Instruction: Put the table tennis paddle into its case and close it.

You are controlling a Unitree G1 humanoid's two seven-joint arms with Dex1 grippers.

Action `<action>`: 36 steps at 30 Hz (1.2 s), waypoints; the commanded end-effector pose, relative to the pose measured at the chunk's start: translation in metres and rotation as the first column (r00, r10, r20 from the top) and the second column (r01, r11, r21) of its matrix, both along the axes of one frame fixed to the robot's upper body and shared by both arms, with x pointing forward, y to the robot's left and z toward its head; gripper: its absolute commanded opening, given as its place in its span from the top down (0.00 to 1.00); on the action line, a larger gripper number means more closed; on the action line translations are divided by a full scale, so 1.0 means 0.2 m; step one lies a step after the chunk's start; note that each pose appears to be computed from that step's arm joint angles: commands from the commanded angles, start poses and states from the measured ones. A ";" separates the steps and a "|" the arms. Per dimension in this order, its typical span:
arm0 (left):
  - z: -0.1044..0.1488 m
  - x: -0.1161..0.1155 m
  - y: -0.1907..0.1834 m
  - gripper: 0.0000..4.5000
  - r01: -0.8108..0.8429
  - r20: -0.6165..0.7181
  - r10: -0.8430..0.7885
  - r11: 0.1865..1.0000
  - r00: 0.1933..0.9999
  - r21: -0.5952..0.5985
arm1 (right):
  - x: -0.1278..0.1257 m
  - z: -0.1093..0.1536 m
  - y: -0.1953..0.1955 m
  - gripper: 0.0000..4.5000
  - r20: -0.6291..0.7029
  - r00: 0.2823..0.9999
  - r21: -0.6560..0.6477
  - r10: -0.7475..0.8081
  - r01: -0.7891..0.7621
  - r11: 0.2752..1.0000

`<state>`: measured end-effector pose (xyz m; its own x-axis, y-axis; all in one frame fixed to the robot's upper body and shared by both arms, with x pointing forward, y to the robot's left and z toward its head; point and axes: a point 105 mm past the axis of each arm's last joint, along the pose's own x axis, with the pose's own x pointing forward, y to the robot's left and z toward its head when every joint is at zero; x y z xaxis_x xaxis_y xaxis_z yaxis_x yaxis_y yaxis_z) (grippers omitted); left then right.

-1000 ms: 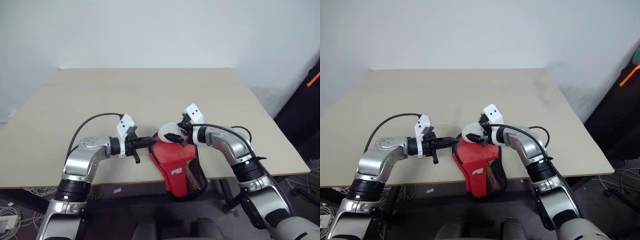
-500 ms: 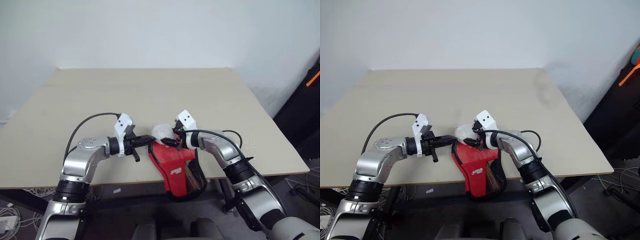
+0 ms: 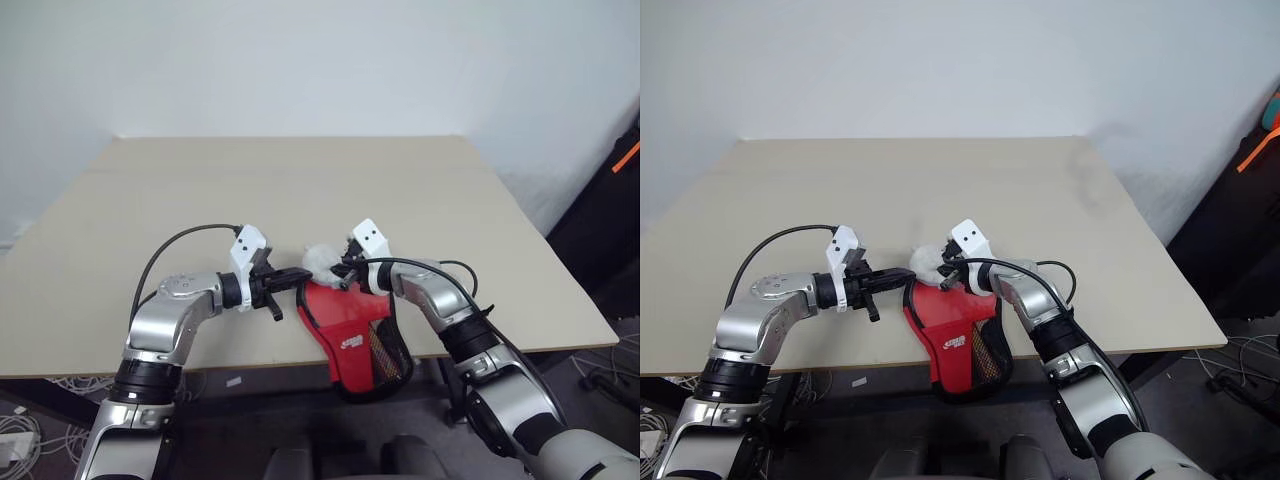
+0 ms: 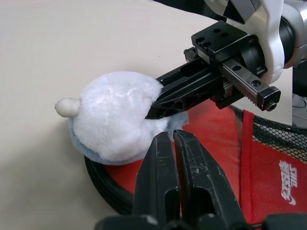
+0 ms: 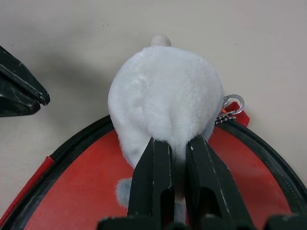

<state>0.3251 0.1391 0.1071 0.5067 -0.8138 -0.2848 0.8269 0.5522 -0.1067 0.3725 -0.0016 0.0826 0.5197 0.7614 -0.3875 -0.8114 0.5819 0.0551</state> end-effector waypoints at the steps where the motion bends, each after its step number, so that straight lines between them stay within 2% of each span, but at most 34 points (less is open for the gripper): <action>1: 0.09 0.02 -0.05 1.00 0.032 0.063 -0.030 0.999 0.998 -0.026 | 0.09 0.16 -0.04 1.00 0.088 0.995 0.024 -0.036 0.034 0.999; 8: 0.01 0.01 -0.18 1.00 0.059 0.070 -0.057 0.998 0.996 -0.030 | 0.21 0.30 -0.10 1.00 0.113 0.989 0.067 -0.093 0.086 0.994; 18: -0.20 0.16 -0.30 1.00 -0.042 0.118 0.039 0.999 0.992 0.025 | 0.24 0.27 -0.08 1.00 0.092 0.992 0.067 -0.083 0.077 0.995; 28: -0.23 0.23 -0.42 1.00 -0.009 0.139 0.006 1.000 0.990 0.024 | 0.22 0.23 -0.08 1.00 0.067 0.995 0.065 -0.079 0.075 0.995; 36: -0.29 0.21 -0.43 1.00 0.029 0.116 -0.035 0.998 0.993 0.055 | 0.24 0.21 -0.12 1.00 0.054 0.992 0.062 -0.113 0.110 0.992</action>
